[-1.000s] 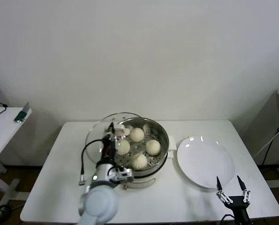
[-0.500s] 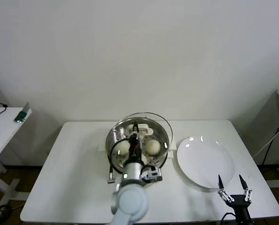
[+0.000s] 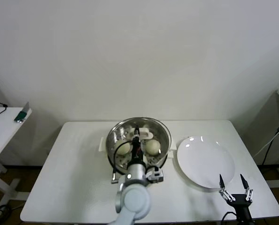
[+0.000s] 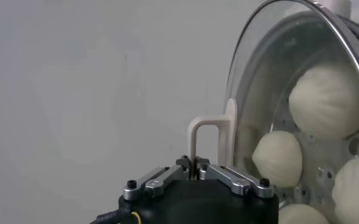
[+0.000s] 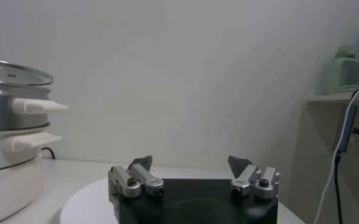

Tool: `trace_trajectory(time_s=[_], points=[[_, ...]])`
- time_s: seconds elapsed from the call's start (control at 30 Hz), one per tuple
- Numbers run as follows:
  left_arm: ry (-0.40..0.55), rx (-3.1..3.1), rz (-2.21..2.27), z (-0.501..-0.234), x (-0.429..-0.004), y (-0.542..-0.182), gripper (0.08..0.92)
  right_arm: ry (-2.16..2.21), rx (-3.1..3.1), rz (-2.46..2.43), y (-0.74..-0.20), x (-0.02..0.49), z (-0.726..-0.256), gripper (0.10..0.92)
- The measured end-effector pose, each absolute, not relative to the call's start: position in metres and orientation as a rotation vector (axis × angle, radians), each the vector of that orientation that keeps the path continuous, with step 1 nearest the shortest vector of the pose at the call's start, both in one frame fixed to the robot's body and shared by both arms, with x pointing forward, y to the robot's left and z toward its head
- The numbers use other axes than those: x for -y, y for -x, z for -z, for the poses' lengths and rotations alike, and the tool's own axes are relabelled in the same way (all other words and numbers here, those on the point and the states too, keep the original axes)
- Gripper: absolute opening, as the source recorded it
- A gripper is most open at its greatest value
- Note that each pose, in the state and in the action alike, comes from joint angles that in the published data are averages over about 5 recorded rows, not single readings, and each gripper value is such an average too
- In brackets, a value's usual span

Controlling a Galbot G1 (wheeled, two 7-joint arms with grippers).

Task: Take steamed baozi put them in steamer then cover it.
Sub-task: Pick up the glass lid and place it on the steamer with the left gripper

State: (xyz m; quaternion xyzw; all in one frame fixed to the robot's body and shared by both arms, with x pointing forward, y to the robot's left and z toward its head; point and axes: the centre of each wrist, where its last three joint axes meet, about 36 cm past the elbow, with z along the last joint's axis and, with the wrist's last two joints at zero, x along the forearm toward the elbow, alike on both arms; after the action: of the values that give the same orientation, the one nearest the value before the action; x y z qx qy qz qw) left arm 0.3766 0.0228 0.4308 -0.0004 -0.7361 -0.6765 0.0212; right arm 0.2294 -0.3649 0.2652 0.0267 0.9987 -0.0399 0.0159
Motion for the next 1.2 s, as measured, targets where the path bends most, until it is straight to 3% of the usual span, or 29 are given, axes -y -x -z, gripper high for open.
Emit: trace_trajectory(time_s=[1.0,1.2], points=[[0.010,2.218,2.175,-0.413,-0.030,-0.382,0.134,-0.087,-3.098,0.122,-0.228,0.361,-0.262,0.823],[0.035,2.216,2.172,-0.413,-0.032,-0.379,0.236,-0.086,-3.099,0.123,-0.228,0.360,-0.262,0.823]])
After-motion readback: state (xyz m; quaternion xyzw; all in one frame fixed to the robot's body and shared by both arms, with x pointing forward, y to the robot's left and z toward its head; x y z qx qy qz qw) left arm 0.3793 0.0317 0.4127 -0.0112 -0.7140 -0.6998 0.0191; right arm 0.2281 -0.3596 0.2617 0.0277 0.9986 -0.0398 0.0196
